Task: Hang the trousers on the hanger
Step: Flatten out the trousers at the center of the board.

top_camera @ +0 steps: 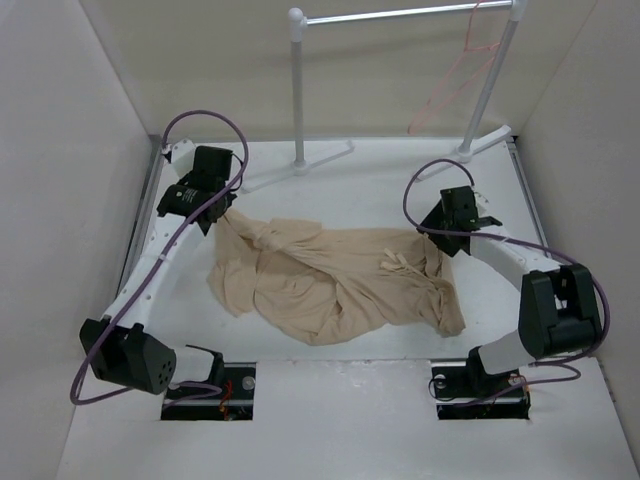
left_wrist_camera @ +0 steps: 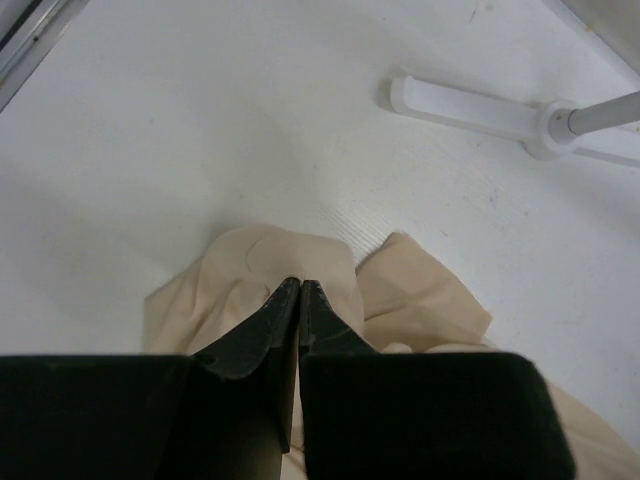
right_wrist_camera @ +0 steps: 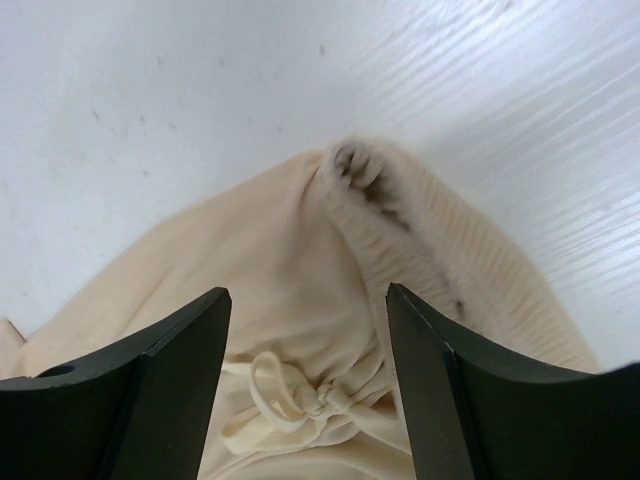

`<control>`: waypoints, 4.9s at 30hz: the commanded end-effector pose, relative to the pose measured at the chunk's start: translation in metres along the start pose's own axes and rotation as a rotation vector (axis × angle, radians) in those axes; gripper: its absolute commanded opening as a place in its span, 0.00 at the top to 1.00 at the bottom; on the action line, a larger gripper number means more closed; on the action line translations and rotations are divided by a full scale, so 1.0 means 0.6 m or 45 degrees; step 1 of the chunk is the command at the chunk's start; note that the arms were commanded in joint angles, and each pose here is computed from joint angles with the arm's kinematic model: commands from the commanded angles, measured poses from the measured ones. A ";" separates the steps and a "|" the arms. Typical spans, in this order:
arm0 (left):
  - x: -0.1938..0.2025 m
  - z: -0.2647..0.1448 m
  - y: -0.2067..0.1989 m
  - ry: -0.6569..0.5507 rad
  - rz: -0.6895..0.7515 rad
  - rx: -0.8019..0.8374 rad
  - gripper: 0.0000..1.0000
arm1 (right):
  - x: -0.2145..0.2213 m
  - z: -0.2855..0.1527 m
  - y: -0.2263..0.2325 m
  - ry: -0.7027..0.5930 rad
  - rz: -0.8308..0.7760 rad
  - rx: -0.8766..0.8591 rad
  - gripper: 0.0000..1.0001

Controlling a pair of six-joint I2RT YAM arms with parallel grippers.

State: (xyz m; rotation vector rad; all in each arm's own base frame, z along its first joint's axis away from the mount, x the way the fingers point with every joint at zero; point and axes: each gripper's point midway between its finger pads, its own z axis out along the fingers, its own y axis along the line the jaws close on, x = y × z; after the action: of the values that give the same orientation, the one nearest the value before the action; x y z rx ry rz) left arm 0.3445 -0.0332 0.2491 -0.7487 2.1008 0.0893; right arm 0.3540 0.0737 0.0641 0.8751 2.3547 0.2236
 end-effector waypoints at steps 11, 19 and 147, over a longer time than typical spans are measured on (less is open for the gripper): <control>0.033 0.151 -0.036 0.182 -0.064 0.071 0.74 | -0.094 0.010 0.029 -0.073 -0.075 0.022 0.45; 0.145 0.086 0.096 0.262 -0.035 -0.025 0.52 | -0.084 0.029 0.002 -0.006 -0.092 0.143 0.59; 0.382 0.049 -0.289 0.553 0.323 0.507 0.52 | -0.117 -0.024 -0.064 0.065 -0.473 0.419 0.45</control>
State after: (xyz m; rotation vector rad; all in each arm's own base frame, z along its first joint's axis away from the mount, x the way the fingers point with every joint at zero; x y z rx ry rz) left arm 0.3458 -0.2670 0.0831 -0.2947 2.5252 -0.3339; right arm 0.3628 0.0063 0.0881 0.6528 2.5517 -0.2078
